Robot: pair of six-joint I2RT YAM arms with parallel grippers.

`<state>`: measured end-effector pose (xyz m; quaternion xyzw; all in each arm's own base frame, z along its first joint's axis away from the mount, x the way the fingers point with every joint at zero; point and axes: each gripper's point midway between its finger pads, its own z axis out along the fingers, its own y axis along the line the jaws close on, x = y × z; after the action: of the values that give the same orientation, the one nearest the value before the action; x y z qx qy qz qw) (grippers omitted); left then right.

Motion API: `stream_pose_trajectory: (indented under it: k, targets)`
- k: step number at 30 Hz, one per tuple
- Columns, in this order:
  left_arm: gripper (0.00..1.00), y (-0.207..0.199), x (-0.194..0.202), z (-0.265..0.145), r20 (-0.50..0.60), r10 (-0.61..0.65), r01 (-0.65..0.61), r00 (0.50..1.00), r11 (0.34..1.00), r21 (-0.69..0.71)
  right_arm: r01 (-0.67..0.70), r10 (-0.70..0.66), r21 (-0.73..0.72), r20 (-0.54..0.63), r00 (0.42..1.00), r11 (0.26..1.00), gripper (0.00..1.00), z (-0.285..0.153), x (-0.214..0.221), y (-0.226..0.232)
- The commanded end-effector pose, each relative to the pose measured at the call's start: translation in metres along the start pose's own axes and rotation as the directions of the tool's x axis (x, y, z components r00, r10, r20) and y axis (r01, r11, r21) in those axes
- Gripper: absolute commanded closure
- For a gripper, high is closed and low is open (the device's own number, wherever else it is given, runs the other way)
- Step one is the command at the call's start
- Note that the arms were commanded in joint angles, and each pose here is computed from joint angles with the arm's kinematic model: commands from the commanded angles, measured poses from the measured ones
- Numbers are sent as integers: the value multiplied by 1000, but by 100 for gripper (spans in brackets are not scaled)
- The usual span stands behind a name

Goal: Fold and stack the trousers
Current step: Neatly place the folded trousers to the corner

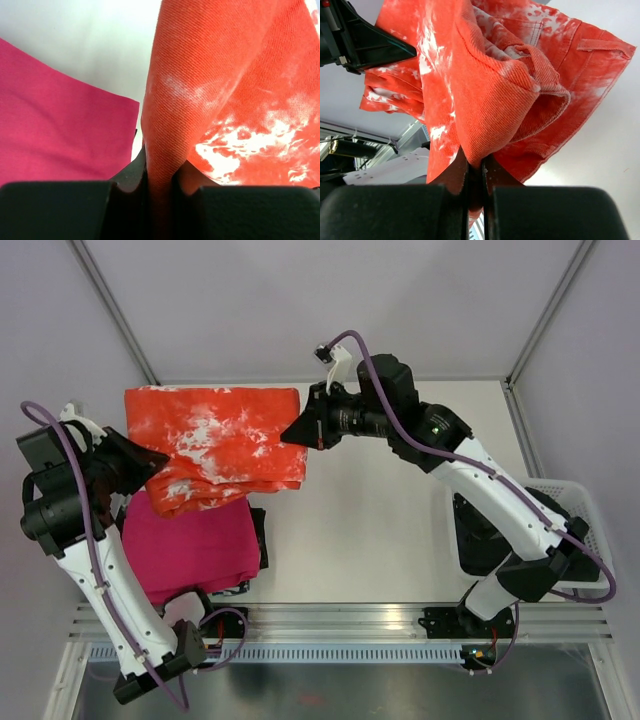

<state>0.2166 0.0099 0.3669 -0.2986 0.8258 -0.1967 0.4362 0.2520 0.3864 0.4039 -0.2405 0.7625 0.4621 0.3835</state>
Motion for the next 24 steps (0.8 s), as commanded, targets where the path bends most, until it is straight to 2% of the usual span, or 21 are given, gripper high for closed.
stream_pose_trajectory:
  k: [1,4,5,8,10,12,16,20,23,24]
  targets:
    - [98,6,-14,-22,116,-25,37,993,994,-103,-14,13,-48,-13,1000,999,100,-20,5,22]
    - [98,47,4,-11,103,-99,122,990,958,-260,-48,47,-13,-92,995,999,100,-17,36,11]
    - [98,69,24,6,40,-156,161,987,933,-322,-49,49,11,-107,993,999,100,-17,41,6]
    - [98,110,46,34,-14,-224,194,975,877,-440,-30,41,69,-173,984,997,100,-11,60,-12]
    - [98,126,47,40,-29,-259,210,965,840,-501,-53,66,64,-236,970,997,100,0,78,-19]
    - [98,131,34,35,4,-230,196,973,821,-536,-59,74,63,-255,964,996,100,11,86,-22]
    - [98,157,23,5,91,-142,165,986,710,-684,-64,88,109,-239,967,992,100,33,92,-41]
    - [98,177,46,7,30,-144,119,989,667,-735,-46,80,133,-257,963,990,100,56,99,-57]
    - [98,200,47,3,29,-140,107,990,586,-803,-42,82,131,-318,945,990,100,78,114,-69]
    - [98,212,43,-6,48,-125,107,991,527,-843,-33,73,132,-311,947,991,100,82,110,-71]
